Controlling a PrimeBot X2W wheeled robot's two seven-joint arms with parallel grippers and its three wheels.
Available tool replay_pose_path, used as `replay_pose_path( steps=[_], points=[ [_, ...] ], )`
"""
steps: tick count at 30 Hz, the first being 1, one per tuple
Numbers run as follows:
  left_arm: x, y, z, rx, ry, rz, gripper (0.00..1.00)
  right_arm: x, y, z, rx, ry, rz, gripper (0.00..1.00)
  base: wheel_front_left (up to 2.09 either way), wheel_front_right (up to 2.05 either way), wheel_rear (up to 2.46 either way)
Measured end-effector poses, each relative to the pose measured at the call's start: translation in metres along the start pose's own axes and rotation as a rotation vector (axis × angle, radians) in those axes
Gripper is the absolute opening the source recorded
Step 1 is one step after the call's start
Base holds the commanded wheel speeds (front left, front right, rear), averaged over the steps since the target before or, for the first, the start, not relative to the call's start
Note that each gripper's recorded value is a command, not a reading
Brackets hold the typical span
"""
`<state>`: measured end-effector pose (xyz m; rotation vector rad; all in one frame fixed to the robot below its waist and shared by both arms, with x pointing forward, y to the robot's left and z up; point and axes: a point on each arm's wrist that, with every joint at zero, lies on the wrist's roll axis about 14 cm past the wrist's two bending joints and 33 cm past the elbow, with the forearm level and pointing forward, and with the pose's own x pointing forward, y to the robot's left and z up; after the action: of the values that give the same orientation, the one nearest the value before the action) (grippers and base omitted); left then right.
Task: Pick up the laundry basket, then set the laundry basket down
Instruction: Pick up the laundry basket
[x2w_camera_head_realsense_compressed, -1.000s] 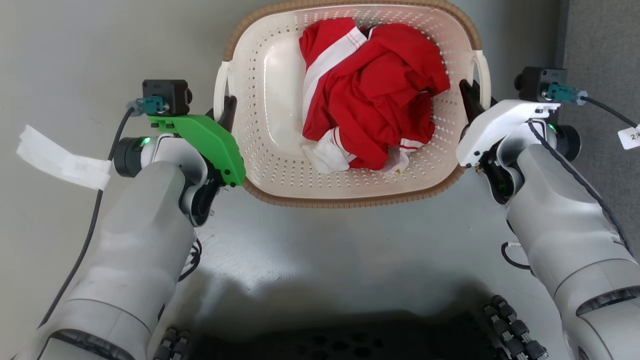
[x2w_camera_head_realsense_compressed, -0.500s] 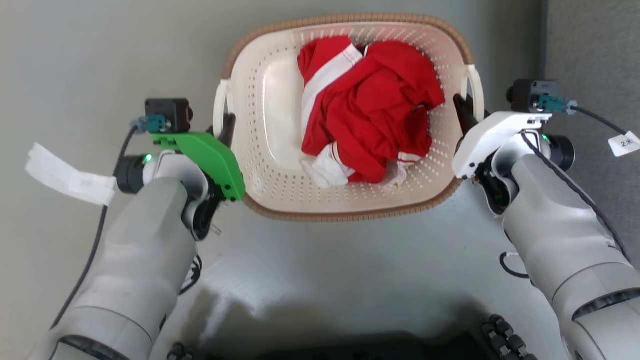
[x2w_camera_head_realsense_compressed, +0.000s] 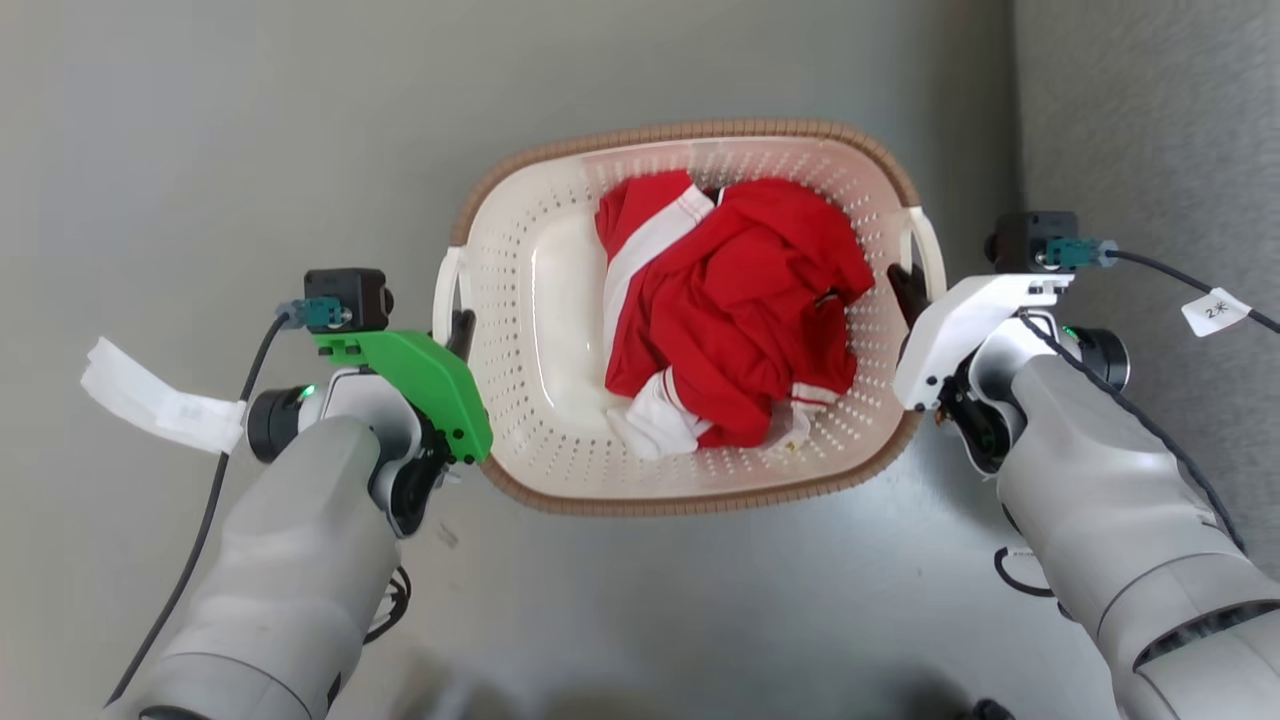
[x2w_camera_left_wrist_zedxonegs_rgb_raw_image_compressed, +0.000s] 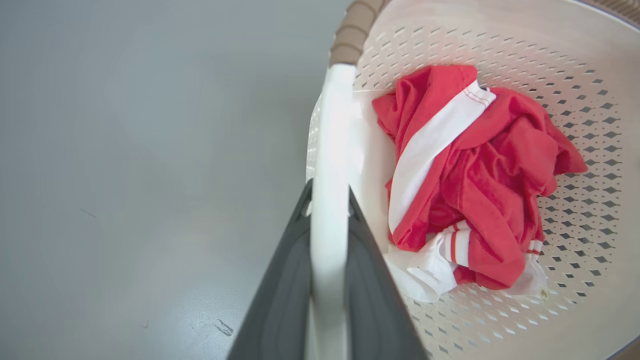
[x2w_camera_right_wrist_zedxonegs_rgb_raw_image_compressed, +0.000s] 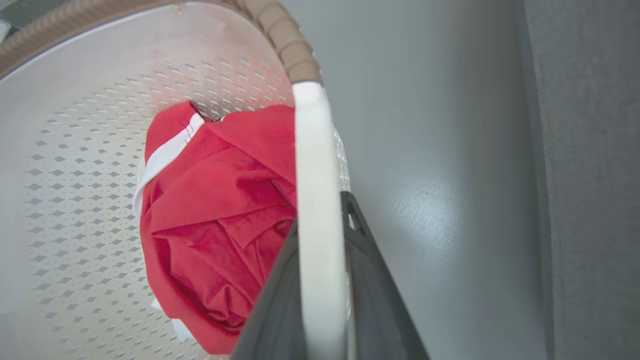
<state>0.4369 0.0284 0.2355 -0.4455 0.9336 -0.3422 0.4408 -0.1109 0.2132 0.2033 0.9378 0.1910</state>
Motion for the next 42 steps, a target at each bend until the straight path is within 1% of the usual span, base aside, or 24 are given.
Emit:
replay_pose_path(
  steps=[4, 10, 18, 24, 31, 42],
  points=[
    [-0.013, -0.007, 0.006, 0.008, -0.007, 0.0, 0.0, -0.013, 0.006, 0.009, 0.009, -0.01, 0.005, 0.0, 0.0, 0.0, 0.0],
    [-0.035, -0.015, -0.001, 0.007, 0.001, 0.004, 0.0, -0.037, 0.014, 0.003, 0.007, 0.013, 0.014, 0.0, 0.0, 0.0, 0.0],
    [-0.063, -0.021, -0.009, 0.028, 0.002, 0.02, 0.0, -0.067, 0.032, -0.003, 0.009, 0.012, 0.053, 0.0, 0.0, 0.0, 0.0],
    [-0.088, -0.026, -0.027, 0.017, 0.02, 0.033, 0.0, -0.094, 0.041, -0.023, 0.01, 0.037, 0.069, 0.0, 0.0, 0.0, 0.0],
    [-0.11, -0.031, -0.045, 0.016, 0.027, 0.038, 0.0, -0.118, 0.049, -0.038, 0.003, 0.042, 0.082, 0.0, 0.0, 0.0, 0.0],
    [-0.123, -0.043, -0.034, 0.042, -0.024, 0.021, 0.0, -0.136, 0.055, -0.025, -0.004, -0.019, 0.092, 0.0, 0.0, 0.0, 0.0]
  ],
)
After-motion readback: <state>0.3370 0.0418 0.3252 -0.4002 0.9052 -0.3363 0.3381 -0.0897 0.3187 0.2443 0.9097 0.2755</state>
